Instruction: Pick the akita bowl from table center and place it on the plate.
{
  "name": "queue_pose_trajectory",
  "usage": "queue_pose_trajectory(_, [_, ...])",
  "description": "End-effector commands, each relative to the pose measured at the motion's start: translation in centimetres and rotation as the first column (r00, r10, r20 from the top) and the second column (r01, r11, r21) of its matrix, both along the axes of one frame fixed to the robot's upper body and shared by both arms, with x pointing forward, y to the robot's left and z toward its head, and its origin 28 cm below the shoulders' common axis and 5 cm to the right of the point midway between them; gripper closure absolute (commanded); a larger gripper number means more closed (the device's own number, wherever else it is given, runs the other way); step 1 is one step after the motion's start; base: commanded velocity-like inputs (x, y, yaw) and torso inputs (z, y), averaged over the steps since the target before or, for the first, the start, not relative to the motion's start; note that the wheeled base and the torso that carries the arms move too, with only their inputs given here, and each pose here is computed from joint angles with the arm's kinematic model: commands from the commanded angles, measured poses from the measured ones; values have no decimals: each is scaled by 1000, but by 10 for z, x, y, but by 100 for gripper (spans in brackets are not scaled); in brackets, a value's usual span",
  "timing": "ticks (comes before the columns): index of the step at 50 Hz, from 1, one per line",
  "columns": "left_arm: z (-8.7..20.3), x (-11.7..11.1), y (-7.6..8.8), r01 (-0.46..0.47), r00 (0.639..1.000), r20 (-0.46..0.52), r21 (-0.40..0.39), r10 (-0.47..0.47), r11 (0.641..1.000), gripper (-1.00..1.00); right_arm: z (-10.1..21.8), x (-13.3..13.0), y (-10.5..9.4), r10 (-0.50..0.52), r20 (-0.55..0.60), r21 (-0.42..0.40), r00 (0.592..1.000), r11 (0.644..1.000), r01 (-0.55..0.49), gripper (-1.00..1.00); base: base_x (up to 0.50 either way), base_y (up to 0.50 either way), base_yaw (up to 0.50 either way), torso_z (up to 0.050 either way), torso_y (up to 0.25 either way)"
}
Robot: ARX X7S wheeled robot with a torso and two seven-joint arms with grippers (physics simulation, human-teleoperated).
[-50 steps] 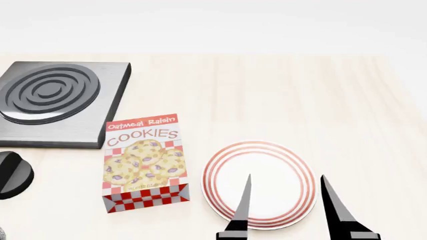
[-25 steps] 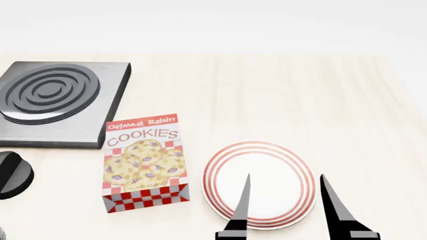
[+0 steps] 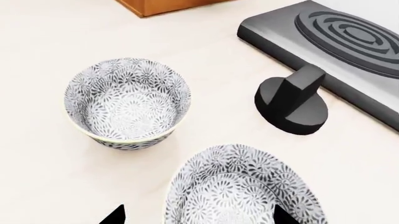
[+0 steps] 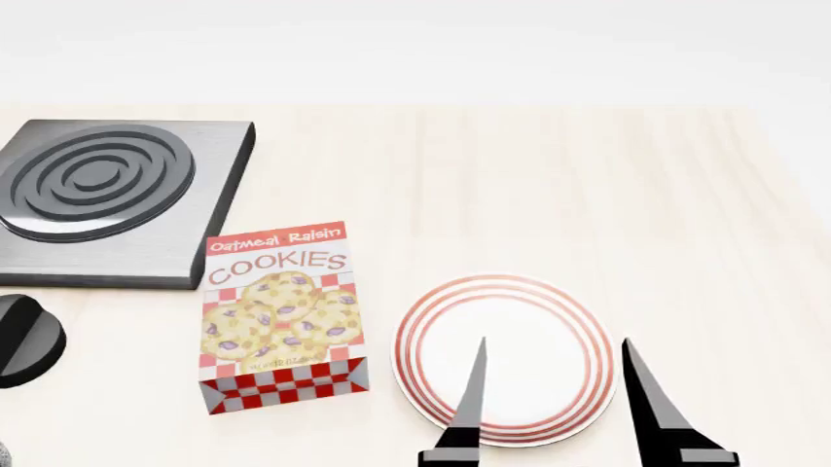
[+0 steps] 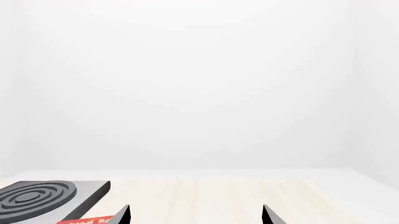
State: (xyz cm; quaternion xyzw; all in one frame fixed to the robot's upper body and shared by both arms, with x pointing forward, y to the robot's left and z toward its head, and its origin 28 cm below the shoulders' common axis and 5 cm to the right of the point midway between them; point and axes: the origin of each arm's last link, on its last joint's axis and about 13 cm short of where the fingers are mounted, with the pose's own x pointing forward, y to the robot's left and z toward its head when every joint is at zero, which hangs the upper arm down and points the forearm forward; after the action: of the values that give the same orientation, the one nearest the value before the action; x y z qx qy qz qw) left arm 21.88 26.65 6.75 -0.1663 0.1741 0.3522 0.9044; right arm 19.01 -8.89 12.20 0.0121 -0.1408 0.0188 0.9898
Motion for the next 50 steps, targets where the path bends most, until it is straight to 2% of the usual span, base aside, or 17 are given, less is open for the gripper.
queue_pose_trajectory(1, [-6, 1, 2, 16, 1000, -1, -10, -16, 1000, -100, 1, 1, -1, -4, 7, -1, 1000, 1000, 4, -100, 0, 0, 0, 0, 0])
queue_pose_trajectory(4, [-1, 1, 3, 23, 1000, 3, -12, -23, 1000, -100, 0, 1, -1, 1, 5, -1, 1000, 1000, -1, -100, 0, 0, 0, 0, 0])
queue_pose_trajectory(38, [-23, 3, 8, 9, 999, -43, -46, -10, 999, -100, -1, 1, 0, 4, 6, 0, 1000, 1000, -4, -100, 0, 0, 0, 0, 0])
queue_pose_trajectory(39, [-24, 3, 8, 7, 999, -46, -44, -9, 999, 100, -1, 1, 0, 4, 6, -1, 1000, 1000, -4, -100, 0, 0, 0, 0, 0])
queue_pose_trajectory(50, [-25, 2, 8, 6, 998, -56, -49, -9, 999, 100, -1, 2, 0, 5, 4, -1, 1000, 1000, -5, -100, 0, 0, 0, 0, 0])
